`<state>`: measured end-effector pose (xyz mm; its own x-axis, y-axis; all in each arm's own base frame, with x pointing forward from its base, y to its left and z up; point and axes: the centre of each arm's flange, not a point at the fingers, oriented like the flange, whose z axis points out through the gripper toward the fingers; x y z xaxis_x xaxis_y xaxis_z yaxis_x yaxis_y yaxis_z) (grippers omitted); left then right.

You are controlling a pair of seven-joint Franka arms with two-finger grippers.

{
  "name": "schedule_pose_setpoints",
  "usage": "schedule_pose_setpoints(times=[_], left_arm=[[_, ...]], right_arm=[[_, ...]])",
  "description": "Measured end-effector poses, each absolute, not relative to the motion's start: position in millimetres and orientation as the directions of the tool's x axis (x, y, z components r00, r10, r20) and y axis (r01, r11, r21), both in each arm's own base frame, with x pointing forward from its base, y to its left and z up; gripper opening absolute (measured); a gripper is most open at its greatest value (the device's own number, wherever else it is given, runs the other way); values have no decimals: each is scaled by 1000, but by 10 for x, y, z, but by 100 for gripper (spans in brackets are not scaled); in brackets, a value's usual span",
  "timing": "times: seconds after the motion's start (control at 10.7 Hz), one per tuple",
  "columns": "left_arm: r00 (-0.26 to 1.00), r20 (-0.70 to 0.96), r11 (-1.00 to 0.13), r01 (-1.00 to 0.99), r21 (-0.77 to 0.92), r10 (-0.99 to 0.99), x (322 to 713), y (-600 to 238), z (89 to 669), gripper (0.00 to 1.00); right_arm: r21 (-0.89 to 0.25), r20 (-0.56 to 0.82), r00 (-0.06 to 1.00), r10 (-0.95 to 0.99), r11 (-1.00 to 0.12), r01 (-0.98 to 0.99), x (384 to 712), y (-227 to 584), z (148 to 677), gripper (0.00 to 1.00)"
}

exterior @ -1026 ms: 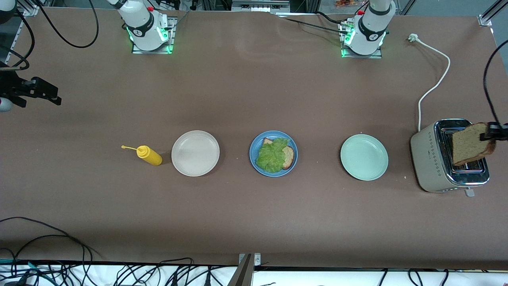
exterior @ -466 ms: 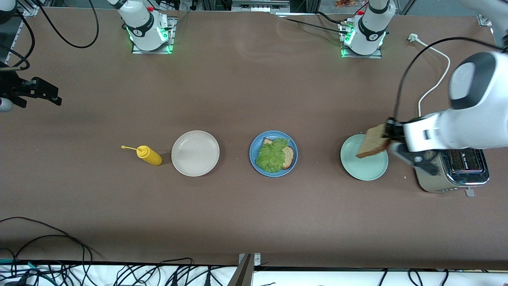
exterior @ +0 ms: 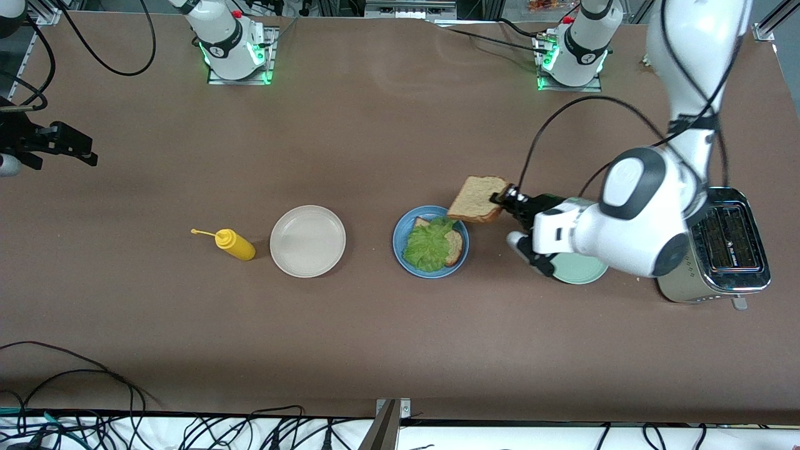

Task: Make sandwich in blue plate with both arms
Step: 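Carry the toast with the left gripper and lower it onto the lettuce, then release the toast with the left gripper and raise it toward the toaster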

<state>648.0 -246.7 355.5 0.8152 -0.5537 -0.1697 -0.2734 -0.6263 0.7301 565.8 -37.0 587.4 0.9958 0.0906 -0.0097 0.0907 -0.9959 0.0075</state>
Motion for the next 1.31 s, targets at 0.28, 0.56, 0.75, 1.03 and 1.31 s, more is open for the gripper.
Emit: schedule_pose_setpoints(times=[0.28, 0.56, 0.75, 1.03, 1.31], left_arm=[[875, -168, -535, -116, 837, -453, 6505, -3073, 2680, 10], [889, -113, -493, -137, 859, -443, 6534, -3083, 2136, 10], [897, -88, -491, -153, 857, -434, 6595, -2938, 1954, 10], [912, -77, -494, -146, 857, -403, 6721, -2721, 1992, 10], [922, -84, -498, -126, 858, -377, 6789, -2495, 1926, 10]], right_arm=[[7, -11, 996, 91, -996, 91, 5662, -370, 5869, 100], [7, -11, 996, 91, -996, 91, 5662, -370, 5869, 100], [7, -11, 996, 91, -996, 91, 5663, -368, 5870, 100], [7, -11, 996, 91, -996, 92, 5663, -366, 5869, 100], [7, -11, 996, 92, -996, 92, 5663, -365, 5870, 100]])
